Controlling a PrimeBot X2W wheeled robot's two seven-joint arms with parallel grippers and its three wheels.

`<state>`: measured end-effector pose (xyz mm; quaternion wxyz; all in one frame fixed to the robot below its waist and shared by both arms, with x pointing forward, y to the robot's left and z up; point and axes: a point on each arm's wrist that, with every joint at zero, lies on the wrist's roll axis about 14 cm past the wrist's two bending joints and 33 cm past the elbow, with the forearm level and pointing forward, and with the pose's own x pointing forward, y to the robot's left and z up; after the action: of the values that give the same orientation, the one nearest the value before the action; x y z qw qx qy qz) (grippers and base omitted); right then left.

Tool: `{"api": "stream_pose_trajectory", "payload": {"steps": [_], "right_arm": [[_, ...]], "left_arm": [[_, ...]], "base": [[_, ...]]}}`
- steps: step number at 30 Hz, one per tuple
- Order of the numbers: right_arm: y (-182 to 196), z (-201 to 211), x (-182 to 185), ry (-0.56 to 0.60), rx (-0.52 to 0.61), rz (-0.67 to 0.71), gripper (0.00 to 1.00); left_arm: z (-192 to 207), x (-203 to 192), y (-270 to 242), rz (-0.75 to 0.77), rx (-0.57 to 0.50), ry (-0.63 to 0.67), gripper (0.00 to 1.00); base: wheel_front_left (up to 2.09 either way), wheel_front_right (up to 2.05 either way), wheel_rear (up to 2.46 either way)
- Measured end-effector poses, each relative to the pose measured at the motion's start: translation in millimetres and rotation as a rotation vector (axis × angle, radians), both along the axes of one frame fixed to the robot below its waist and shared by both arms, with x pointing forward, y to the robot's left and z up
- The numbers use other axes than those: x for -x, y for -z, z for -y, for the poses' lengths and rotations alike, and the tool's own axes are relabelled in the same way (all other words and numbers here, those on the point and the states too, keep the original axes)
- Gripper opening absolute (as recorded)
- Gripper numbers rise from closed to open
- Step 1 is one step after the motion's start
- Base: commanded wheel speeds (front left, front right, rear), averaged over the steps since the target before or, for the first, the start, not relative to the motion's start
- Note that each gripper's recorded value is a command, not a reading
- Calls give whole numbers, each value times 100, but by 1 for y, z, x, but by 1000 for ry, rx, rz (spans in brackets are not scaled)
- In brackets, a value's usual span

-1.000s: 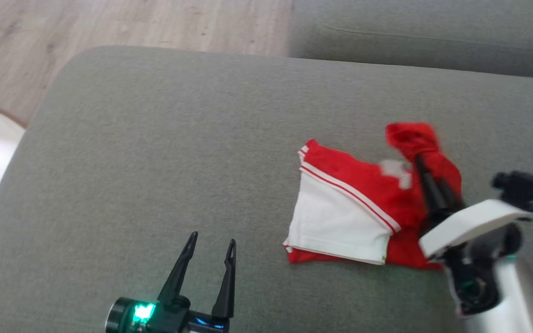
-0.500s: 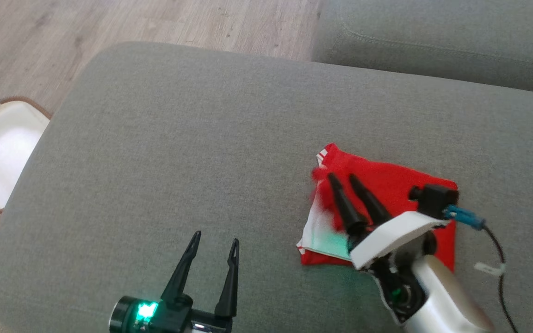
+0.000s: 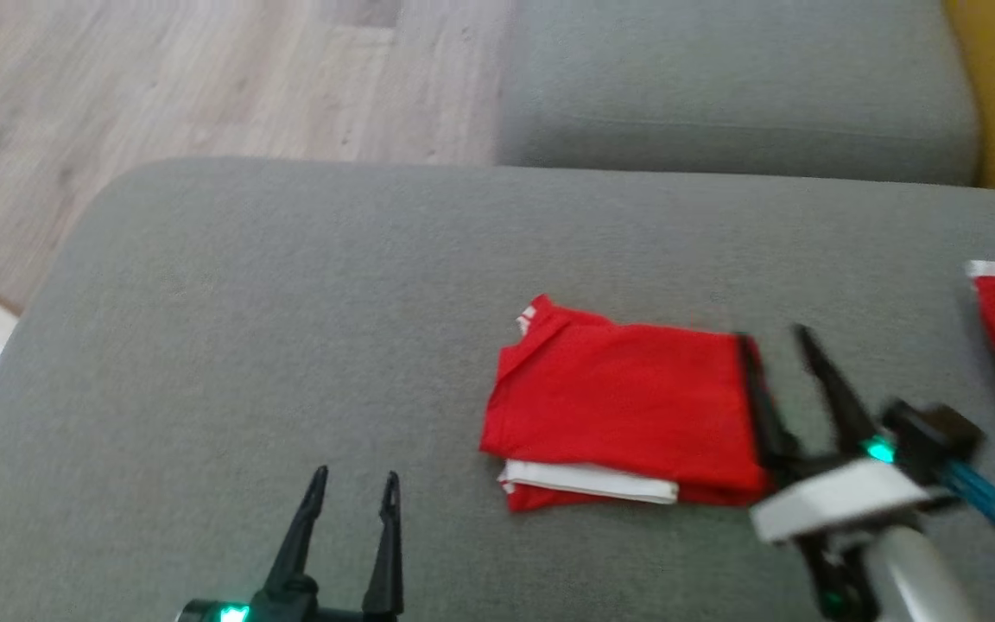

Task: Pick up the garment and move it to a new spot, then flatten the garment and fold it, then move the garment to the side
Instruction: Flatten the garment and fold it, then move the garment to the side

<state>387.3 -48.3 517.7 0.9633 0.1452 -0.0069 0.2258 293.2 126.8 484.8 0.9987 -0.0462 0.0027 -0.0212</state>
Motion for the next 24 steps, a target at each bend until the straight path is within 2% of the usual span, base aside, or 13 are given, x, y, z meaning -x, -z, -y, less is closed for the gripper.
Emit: {"api": "stream_pose_trajectory", "payload": {"steps": [5,8,11,16,24], "right_arm": [[7,71,23,186,142,59,100],[24,98,47,248,211,26,100],[38,115,70,294,226,-17,100],[54,120,91,305,232,-66,100],[52,115,90,289,229,-61,100]], "left_arm": [[2,-6,-10,32,11,1,100],[3,-4,-9,30,25,-5,100],[5,1,-4,13,28,-2,100],[3,8,4,-10,16,-6,100],[1,16,15,-38,-6,0,100]], "base": [[0,0,0],[0,0,0],[0,0,0],[0,0,0],[0,0,0]]}}
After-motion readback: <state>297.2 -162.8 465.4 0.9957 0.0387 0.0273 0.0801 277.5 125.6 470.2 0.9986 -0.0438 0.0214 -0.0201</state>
